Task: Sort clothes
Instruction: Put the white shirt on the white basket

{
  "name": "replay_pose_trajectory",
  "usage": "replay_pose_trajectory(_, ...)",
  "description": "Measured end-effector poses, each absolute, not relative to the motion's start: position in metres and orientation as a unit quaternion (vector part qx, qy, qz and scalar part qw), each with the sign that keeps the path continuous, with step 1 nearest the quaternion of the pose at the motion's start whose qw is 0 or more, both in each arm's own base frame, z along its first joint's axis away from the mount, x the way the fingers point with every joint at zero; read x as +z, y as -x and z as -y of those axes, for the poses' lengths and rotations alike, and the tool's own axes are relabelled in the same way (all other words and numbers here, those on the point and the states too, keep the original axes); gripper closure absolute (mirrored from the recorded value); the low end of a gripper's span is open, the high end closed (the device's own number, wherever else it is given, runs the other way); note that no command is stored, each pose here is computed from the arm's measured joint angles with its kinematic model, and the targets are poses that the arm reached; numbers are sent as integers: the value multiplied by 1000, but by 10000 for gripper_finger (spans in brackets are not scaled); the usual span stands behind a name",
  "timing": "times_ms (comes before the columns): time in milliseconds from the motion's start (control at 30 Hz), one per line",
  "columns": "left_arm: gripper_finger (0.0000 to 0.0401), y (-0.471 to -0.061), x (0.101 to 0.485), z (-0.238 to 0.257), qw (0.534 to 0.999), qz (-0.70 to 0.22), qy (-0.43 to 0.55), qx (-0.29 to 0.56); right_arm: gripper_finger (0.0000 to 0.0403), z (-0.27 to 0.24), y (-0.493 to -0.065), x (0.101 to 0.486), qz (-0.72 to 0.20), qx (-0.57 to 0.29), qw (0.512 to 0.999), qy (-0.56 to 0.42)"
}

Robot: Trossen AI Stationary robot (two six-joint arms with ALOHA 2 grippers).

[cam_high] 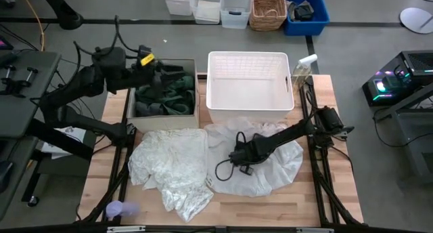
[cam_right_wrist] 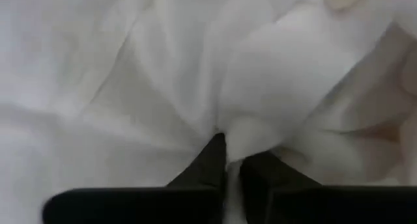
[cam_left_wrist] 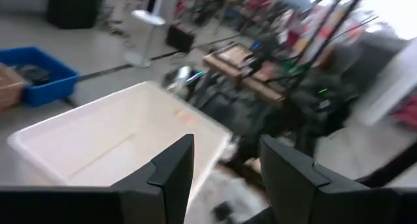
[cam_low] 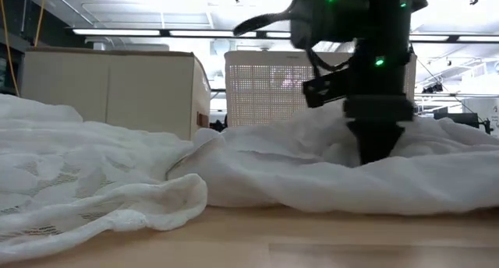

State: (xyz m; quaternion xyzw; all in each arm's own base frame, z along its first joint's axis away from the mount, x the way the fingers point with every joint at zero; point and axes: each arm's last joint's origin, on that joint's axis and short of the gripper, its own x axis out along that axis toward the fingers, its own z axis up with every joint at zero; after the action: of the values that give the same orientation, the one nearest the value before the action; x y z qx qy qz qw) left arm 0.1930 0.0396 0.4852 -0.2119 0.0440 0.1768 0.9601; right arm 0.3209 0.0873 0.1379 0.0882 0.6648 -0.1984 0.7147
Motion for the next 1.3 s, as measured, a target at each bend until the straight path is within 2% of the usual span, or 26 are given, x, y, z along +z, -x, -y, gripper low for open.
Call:
replay_pose_trajectory(100,240,-192,496,-32,967,2,219,130,391,-98,-310,153,-684,-173,704,-81)
replay_pose_trajectory(167,240,-189,505,-26,970,37,216,102,397,-103,-305,177,-678,-140,716,-90)
replay_pose_trajectory(300,240,-181,520,-18,972,99,202,70,399,-106,-293,246,-610,-74,782,-107)
replay_pose_trajectory(433,240,-174,525,-17,969,122,199,74,400,-90,-274,340,-469,-25,871,-148)
replay_pose_trajectory(533,240,-171,526,-18,970,127,189,86,401,-67,-253,409,-337,-57,929,-142)
replay_pose_trajectory(633,240,-172,526,-18,971,126,183,92,401,-43,-228,469,-208,-118,965,-106)
replay_pose_trajectory(733,240,-174,525,-18,971,123,183,93,402,-21,-201,520,-105,-194,974,-47)
replay_pose_trajectory(867,240,-176,524,-18,971,121,183,93,402,0,-176,570,2,-279,960,22)
replay_pose_trajectory(967,240,-176,524,-18,971,122,185,93,402,10,-164,594,62,-321,943,56)
replay_pose_trajectory(1033,240,-176,524,-18,969,122,193,92,402,16,-160,598,70,-339,936,68)
replay_pose_trajectory(1167,240,-176,524,-18,969,122,196,91,402,23,-167,586,24,-358,931,70)
replay_pose_trajectory(1300,240,-174,525,-18,969,127,194,90,402,36,-192,549,-69,-375,922,70)
